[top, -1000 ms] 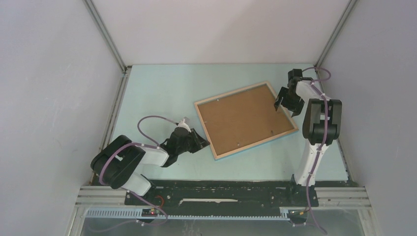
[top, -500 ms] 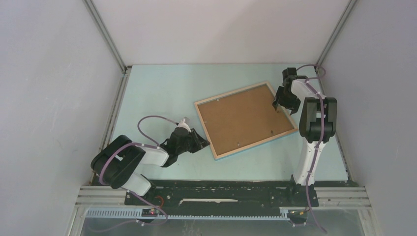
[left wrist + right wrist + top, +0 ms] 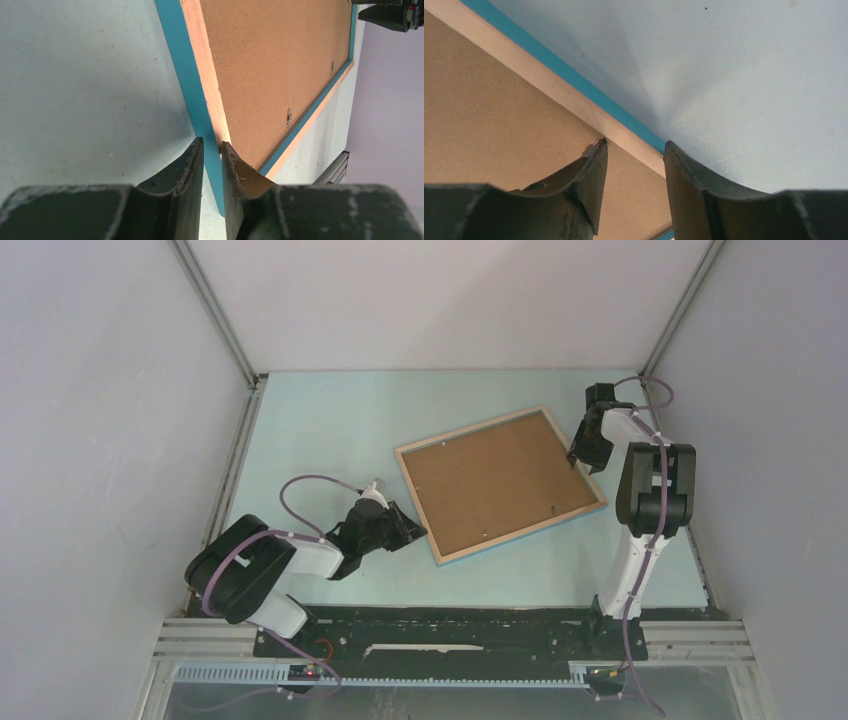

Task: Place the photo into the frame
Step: Install the photo frame at the center of the board.

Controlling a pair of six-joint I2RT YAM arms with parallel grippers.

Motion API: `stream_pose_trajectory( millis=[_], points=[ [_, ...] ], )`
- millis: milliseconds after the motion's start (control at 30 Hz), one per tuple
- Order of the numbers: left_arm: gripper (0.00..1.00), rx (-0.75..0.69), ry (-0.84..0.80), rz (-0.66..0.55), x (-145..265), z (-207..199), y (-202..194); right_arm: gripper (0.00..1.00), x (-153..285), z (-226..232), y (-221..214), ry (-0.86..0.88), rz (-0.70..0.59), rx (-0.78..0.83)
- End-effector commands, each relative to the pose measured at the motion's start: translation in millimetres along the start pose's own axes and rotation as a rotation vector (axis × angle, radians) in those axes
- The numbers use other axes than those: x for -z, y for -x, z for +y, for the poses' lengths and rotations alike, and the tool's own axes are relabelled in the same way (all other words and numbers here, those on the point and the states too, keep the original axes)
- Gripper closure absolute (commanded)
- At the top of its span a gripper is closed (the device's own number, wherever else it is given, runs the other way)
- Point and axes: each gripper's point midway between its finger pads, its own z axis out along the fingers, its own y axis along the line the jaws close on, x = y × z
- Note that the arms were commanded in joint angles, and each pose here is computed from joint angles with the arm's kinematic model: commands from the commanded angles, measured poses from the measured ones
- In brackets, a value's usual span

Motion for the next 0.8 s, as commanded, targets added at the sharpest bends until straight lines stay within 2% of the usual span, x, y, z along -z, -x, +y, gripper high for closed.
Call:
stream_pose_trajectory(
  millis=[0, 100, 167, 467, 767],
  points=[
    [0.73, -0.036, -0.045, -0.014, -4, -16, 7, 0.48, 2, 0, -24, 0.046, 0.071, 0.018],
    [0.73, -0.035, -0.045, -0.012, -4, -16, 6, 0.51, 7, -1, -22, 0.051, 0.062, 0.016],
    [0.73, -0.036, -0.045, -0.012, -3, -16, 6, 0.49, 11, 2, -19, 0.067, 0.052, 0.017],
    [0.73, -0.037, -0.047, -0.01, -3, -16, 6, 0.26, 26, 2, 3, 0.022, -0.004, 0.016],
    [0.73, -0.037, -0.049, -0.008, -3, -17, 5, 0.25, 5, -6, -12, -0.03, 0.062, 0.051]
  ],
)
